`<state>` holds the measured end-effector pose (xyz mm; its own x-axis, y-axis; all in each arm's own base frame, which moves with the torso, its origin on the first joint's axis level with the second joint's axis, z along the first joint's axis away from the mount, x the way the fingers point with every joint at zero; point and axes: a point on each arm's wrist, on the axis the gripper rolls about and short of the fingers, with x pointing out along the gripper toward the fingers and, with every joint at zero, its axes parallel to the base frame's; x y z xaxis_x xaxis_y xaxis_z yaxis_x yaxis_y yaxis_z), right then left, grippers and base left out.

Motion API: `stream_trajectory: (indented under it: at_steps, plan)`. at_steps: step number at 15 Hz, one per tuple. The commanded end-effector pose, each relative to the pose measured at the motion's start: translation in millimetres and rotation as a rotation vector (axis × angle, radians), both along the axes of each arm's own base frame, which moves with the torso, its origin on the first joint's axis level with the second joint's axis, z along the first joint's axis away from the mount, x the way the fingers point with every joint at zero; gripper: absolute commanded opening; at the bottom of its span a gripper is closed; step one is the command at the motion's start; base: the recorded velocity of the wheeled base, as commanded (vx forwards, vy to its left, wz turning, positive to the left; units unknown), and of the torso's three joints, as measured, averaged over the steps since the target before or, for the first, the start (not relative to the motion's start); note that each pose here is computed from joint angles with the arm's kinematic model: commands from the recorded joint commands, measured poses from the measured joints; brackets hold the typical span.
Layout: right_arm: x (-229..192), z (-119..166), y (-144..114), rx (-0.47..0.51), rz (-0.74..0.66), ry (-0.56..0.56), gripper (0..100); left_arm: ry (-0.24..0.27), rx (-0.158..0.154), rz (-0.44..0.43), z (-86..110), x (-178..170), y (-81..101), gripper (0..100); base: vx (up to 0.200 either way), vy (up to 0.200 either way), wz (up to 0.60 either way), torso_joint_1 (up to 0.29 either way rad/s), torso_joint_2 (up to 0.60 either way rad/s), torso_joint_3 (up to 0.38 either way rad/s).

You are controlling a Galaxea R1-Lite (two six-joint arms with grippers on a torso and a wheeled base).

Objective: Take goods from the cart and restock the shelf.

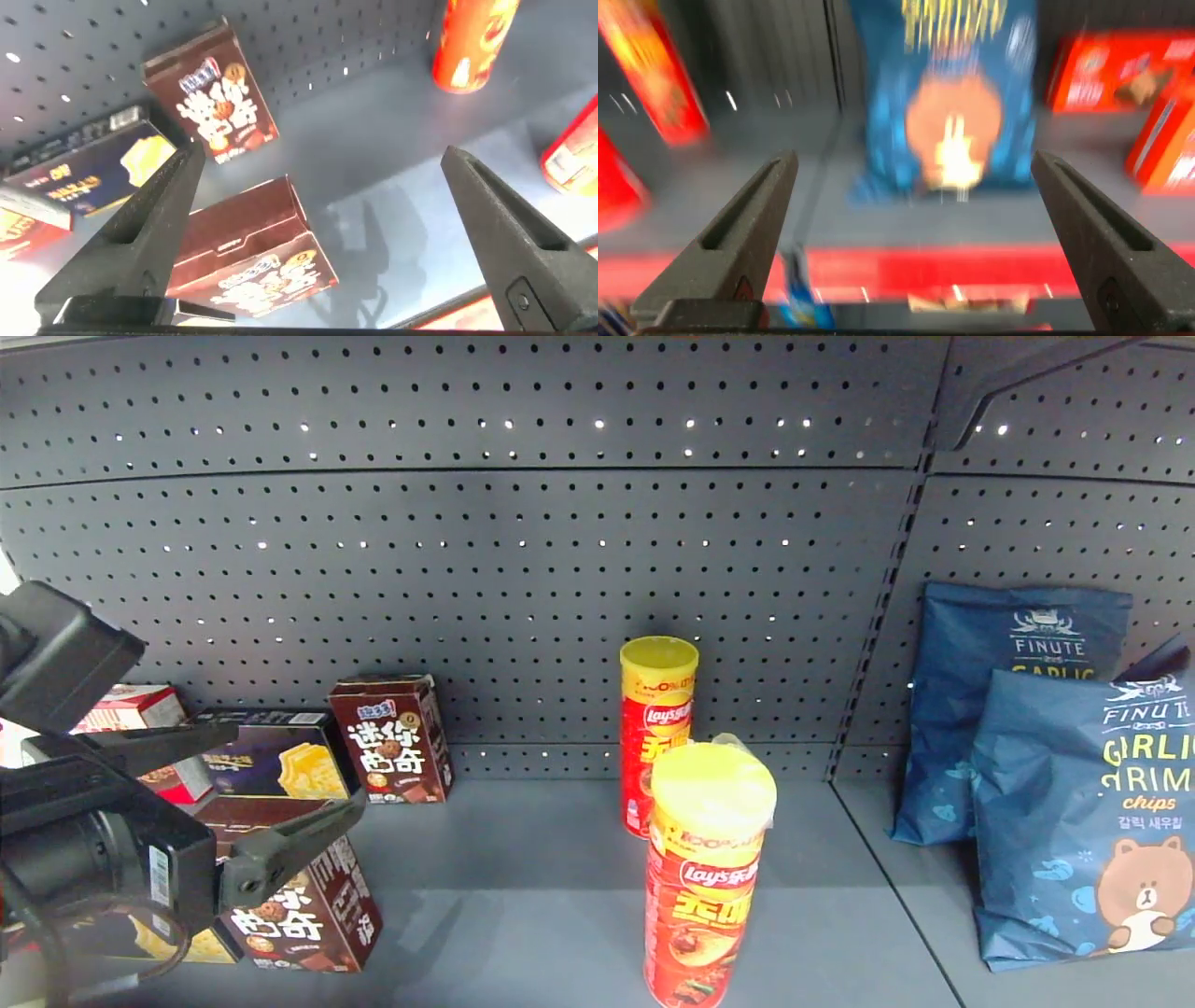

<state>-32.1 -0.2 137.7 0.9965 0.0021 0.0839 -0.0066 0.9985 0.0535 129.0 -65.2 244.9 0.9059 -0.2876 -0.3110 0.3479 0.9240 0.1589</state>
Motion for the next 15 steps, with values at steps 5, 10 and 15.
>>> stream_trajectory:
  at_steps: [5,10,15]
  plan:
    - [75,78,13,-0.202,0.399,0.324,100,-0.018,-0.01,-0.008,0.9,3,-3.0,100,0.0,0.0,0.0,0.0,0.0,0.0]
    - [129,58,54,-0.319,0.582,0.493,100,-0.003,-0.002,-0.004,-0.9,9,-5.2,100,0.0,0.0,0.0,0.0,0.0,0.0]
    - [161,31,91,-0.346,0.635,0.577,100,-0.006,-0.004,-0.001,-0.2,9,-4.6,100,0.0,0.0,0.0,0.0,0.0,0.0]
